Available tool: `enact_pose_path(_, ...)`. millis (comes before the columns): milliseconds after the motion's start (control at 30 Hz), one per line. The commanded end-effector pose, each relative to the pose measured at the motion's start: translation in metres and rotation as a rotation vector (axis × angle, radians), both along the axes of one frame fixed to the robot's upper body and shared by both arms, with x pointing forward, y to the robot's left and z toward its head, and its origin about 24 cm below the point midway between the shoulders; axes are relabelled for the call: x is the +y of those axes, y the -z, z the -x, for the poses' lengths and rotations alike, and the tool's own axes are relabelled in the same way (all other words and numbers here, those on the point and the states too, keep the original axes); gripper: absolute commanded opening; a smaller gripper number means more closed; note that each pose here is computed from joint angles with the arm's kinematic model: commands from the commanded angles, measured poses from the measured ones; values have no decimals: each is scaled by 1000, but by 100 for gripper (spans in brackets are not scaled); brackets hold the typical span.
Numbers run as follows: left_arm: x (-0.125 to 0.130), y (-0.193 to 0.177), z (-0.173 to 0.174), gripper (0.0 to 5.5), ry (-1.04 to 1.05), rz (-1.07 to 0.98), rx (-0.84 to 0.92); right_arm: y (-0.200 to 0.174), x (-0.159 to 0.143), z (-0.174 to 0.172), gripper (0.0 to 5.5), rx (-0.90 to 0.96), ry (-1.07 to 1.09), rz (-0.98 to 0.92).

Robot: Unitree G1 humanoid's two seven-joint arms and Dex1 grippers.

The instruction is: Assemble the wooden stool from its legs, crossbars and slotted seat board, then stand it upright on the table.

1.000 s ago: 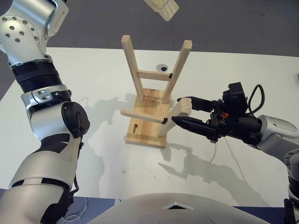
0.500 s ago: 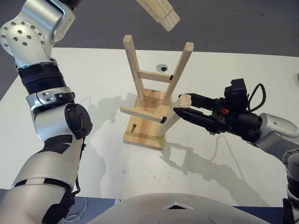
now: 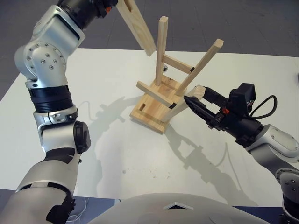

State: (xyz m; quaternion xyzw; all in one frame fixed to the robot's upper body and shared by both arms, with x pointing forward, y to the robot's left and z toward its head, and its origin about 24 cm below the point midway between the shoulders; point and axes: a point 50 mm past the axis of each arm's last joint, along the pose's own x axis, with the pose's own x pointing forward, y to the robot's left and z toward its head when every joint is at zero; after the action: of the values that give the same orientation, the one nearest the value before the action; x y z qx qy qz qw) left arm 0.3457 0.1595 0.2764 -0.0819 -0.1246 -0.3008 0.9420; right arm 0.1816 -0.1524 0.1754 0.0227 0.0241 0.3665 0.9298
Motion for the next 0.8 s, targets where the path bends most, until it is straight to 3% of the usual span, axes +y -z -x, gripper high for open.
enact_pose_path(33,6,24,6,105,-67,-229,-59,13,0,-5,219,70,75,80)
enact_pose_path(167,10,51,18,105,-32,-279,-6,6,8,-13,219,22,120,88)
enact_pose_path(300,21,73,21,105,-54,-218,109,3,9,-18,306,1,162,60)
enact_pose_path(600,11,94,25,105,-60,-59,234,-3,8,-15,464,-15,153,-21)
enact_pose_path(800,11,102,48,105,-105,23,312,0,9,-9,540,-7,161,-34)
